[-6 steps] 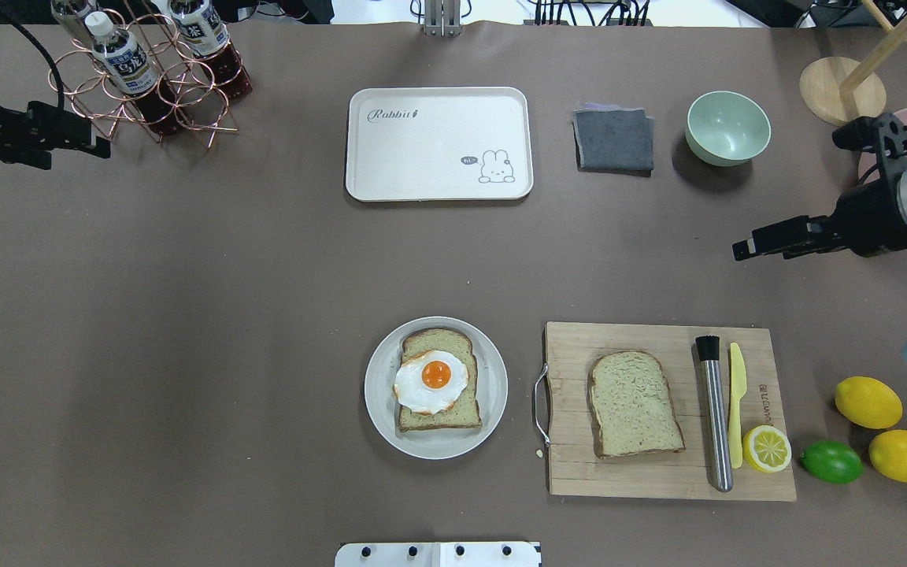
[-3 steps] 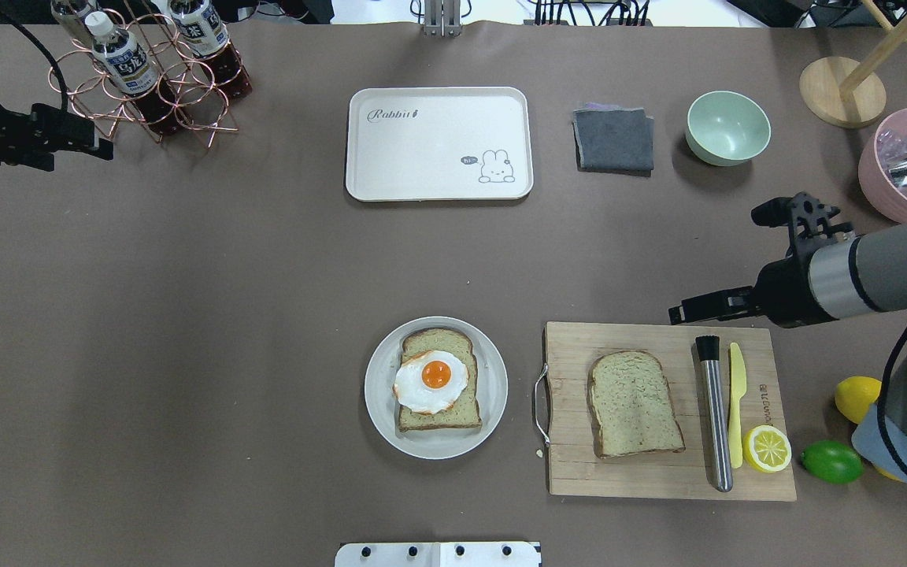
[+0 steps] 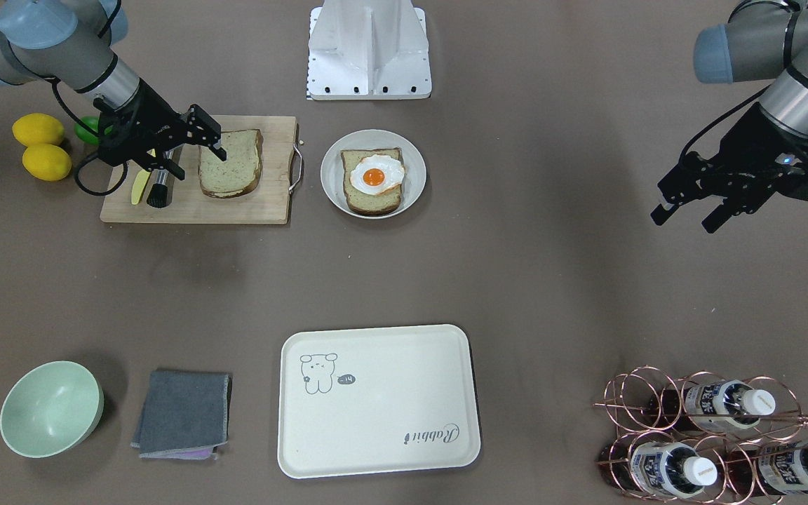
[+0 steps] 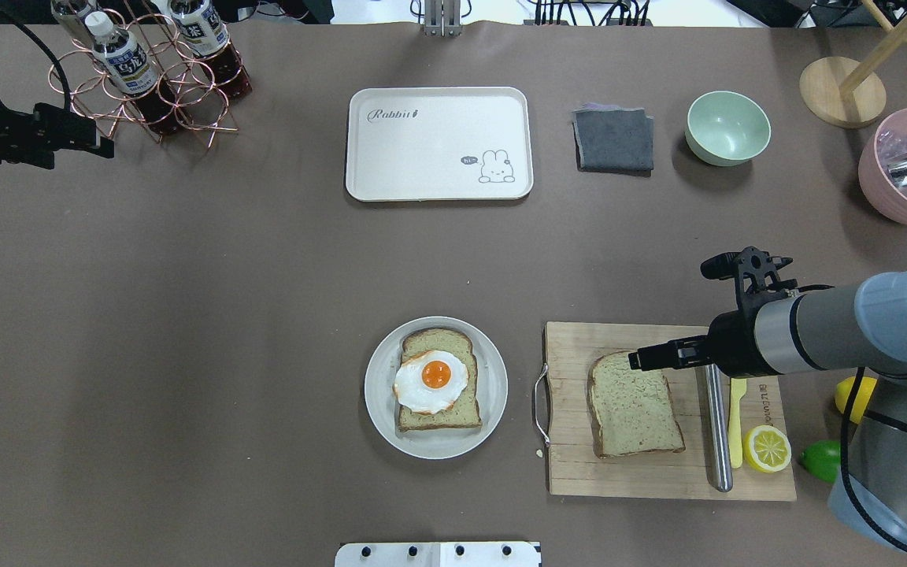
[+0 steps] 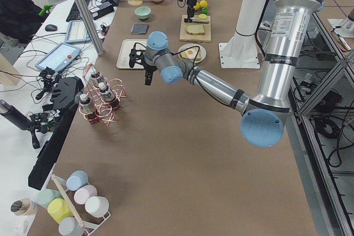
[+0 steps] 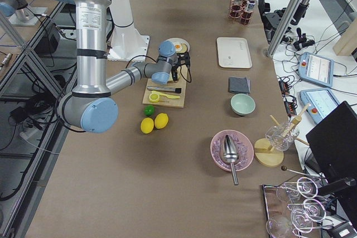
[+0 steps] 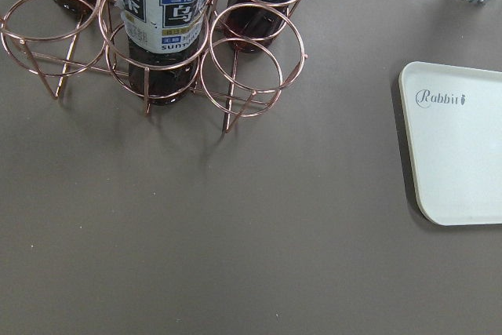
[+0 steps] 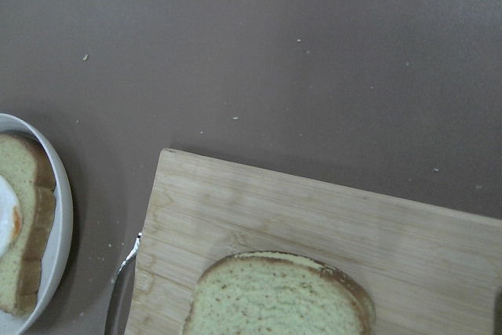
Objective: Make sandwich and place on tray
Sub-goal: 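Lower the right gripper and grasp the bread slice's edge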
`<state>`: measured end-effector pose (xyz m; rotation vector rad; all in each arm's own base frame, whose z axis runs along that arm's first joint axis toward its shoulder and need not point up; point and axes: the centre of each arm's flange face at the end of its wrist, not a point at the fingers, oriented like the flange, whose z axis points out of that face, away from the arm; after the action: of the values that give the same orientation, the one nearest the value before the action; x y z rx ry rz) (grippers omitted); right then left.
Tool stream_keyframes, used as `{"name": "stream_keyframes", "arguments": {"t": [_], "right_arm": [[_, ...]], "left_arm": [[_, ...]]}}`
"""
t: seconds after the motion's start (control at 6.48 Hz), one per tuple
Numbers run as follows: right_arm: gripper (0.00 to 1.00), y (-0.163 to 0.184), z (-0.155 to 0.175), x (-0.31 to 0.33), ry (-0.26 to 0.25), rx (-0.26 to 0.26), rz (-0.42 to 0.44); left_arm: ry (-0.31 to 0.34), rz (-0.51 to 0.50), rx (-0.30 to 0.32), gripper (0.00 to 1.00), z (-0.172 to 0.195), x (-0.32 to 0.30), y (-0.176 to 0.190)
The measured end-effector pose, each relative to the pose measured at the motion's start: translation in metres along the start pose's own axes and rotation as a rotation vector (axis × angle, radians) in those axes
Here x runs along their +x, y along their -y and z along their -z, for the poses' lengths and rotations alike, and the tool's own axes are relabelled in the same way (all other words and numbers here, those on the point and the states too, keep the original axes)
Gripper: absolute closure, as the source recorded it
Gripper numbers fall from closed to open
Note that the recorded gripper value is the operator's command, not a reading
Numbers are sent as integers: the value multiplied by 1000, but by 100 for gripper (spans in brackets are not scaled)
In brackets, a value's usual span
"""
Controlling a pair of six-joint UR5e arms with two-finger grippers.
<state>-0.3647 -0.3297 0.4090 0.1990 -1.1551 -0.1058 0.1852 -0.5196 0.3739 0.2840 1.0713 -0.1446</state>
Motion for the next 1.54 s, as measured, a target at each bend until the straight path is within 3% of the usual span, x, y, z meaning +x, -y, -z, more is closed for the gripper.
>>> {"name": "stream_keyframes", "arguments": {"t": [0.31, 0.62, 1.54], "right_arm": [[25, -13, -5, 8, -22, -16, -3], [38, -23, -10, 12, -38, -25, 1], [43, -43, -27, 13, -74, -22, 21]], "left_arm": [[1, -2, 0, 3, -1, -1, -1], [0, -5, -4, 3, -3, 0, -2], [1, -6, -7, 3, -5, -1, -4]]}}
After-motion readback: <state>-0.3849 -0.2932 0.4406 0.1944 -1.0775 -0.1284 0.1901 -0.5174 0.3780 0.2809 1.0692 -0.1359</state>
